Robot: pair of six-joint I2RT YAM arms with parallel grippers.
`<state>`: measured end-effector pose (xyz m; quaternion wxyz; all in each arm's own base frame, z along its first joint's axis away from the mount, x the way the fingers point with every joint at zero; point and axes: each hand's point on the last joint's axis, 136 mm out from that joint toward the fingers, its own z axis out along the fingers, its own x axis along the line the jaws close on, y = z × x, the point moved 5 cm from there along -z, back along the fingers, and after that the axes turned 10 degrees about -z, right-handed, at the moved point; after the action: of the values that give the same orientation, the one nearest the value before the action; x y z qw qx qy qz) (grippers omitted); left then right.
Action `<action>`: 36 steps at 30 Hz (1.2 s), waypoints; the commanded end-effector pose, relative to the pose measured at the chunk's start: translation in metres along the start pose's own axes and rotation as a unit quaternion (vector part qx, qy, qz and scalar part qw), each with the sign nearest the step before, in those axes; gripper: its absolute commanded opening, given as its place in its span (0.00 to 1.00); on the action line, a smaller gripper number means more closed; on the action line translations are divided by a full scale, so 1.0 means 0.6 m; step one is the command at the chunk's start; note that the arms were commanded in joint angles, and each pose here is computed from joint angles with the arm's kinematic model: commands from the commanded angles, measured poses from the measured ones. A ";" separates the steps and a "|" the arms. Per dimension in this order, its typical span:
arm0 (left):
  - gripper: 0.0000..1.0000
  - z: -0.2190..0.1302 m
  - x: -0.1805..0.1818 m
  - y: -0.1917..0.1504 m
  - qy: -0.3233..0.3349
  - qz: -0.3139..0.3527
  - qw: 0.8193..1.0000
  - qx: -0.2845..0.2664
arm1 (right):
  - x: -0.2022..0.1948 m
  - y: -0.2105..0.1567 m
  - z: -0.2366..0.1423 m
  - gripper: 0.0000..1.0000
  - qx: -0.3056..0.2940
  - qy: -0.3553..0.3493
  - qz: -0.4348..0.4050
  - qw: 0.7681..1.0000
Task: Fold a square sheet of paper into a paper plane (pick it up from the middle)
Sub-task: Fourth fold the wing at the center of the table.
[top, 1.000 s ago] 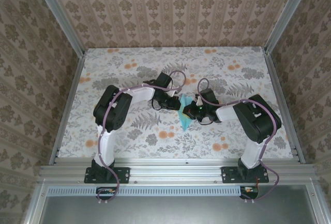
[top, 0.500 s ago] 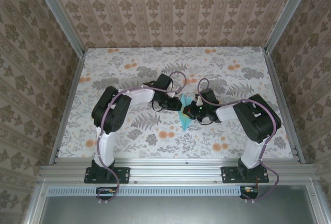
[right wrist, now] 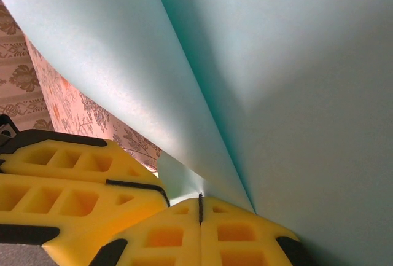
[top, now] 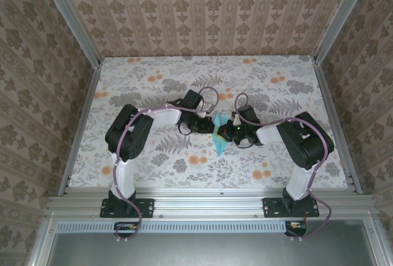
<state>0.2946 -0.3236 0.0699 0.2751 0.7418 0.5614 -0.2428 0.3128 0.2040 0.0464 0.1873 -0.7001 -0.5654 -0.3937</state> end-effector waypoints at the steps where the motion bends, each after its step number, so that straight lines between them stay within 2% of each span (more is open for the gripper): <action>1: 0.07 0.015 0.007 -0.012 0.001 -0.005 1.000 0.022 | -0.053 -0.038 0.009 0.00 0.042 -0.054 0.033 0.997; 16: 0.03 0.035 0.073 -0.040 0.099 0.016 0.993 0.063 | -0.020 -0.022 -0.007 0.00 0.022 -0.028 0.016 0.999; 18: 0.02 0.036 0.079 -0.043 0.107 0.018 0.992 0.067 | -0.007 -0.017 -0.016 0.03 0.015 -0.022 0.009 1.000; 23: 0.02 0.042 0.090 -0.051 0.115 0.018 0.990 0.076 | 0.006 -0.020 -0.029 0.09 0.011 -0.008 0.007 1.000; 36: 0.01 0.055 0.104 -0.058 0.119 0.017 0.989 0.088 | 0.025 -0.060 -0.029 0.09 0.025 0.022 0.011 0.999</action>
<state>0.2940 -0.3235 0.0576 0.2531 0.7813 0.5246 -0.2243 0.2779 0.2061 0.0569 0.2063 -0.7010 -0.5650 -0.3832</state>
